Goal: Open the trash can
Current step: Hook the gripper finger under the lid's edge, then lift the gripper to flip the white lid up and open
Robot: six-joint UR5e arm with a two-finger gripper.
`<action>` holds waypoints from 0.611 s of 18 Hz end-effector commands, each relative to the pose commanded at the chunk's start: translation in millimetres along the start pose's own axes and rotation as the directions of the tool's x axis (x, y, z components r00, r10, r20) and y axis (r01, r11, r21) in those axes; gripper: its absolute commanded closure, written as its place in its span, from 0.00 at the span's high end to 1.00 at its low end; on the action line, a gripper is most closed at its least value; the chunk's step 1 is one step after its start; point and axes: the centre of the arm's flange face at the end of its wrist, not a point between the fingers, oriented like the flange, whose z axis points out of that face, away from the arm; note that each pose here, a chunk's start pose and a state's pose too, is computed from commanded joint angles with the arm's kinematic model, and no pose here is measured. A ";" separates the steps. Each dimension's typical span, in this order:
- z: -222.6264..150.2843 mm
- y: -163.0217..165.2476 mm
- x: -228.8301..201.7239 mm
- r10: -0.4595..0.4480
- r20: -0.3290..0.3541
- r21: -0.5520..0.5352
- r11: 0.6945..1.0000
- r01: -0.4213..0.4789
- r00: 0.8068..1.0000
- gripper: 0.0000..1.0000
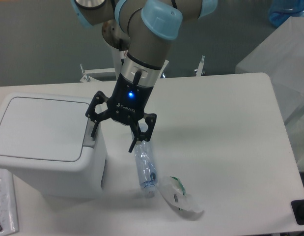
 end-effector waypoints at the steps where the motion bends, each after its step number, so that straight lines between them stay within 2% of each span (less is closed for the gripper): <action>1: 0.8 0.2 -0.5 -0.001 -0.001 -0.001 1.000 0.001 1.000 1.00; 11: 2.7 0.2 -2.0 -0.003 -0.001 -0.002 1.000 0.003 1.000 1.00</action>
